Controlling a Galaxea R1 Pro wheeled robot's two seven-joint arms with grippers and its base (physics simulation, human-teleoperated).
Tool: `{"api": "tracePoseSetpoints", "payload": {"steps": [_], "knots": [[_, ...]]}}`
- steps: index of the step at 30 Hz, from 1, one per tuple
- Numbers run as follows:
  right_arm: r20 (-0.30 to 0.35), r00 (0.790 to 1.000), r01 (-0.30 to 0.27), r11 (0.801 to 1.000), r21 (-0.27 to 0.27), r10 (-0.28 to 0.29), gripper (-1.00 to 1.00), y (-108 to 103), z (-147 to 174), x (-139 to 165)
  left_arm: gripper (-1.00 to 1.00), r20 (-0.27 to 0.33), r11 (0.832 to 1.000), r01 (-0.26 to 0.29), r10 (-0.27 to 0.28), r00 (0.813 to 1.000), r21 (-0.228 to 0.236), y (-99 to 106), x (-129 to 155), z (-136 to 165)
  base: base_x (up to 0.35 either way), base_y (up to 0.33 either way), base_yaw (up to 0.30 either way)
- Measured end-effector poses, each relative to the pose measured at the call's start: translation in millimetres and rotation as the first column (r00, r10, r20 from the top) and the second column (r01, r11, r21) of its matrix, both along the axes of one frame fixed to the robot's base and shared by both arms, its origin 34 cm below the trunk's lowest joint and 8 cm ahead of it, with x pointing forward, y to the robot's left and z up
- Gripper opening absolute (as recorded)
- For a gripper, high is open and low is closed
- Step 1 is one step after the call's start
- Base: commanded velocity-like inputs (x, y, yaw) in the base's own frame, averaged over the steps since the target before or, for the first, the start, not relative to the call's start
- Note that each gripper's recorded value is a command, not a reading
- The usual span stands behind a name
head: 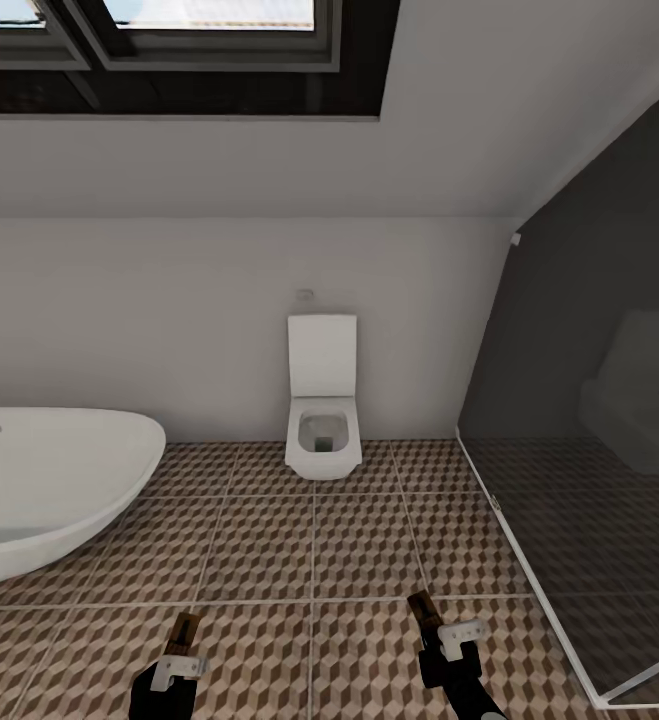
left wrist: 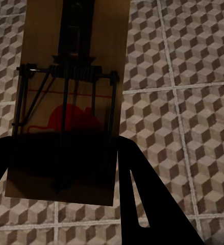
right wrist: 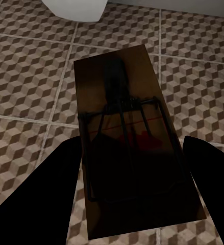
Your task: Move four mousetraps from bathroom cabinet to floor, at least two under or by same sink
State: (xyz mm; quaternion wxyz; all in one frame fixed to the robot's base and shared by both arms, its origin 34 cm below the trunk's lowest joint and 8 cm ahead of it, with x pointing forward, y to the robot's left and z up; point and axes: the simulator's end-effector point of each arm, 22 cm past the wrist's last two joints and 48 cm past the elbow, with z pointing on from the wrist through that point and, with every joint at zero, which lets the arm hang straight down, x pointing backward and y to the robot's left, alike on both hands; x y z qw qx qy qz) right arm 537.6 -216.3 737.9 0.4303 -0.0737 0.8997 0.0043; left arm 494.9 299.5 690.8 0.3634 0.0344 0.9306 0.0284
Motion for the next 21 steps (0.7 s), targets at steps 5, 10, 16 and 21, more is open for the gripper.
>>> {"api": "tracePoseSetpoints", "payload": {"steps": [5, 10, 16, 21], "knots": [[0.002, 1.000, 0.001, 1.000, 0.000, -0.001, -1.00, -0.1, 0.9, 0.8, -1.00, 0.001, 1.000, 0.000, 0.000, 1.000, 0.000, 0.0, 0.5, 0.6, 0.000, 0.000, -0.077], [0.006, 1.000, 0.000, 1.000, 0.001, 0.000, -1.00, 0.2, 2.4, 1.6, -1.00, 0.005, 1.000, 0.000, 0.000, 1.000, 0.000, -0.2, 1.5, 1.9, 0.000, 0.000, -0.080], [0.004, 1.000, -0.001, 1.000, 0.001, 0.001, -1.00, 0.4, 2.1, 1.2, -1.00, 0.005, 1.000, 0.001, -0.001, 1.000, -0.001, -0.9, 1.7, 2.0, 0.000, 0.000, -0.006], [0.006, 1.000, -0.002, 1.000, 0.000, 0.002, -1.00, 0.5, 2.5, 1.7, -1.00, 0.005, 1.000, 0.001, -0.001, 1.000, -0.001, -0.5, 1.7, 2.0, 0.000, 0.000, 0.000]]}}
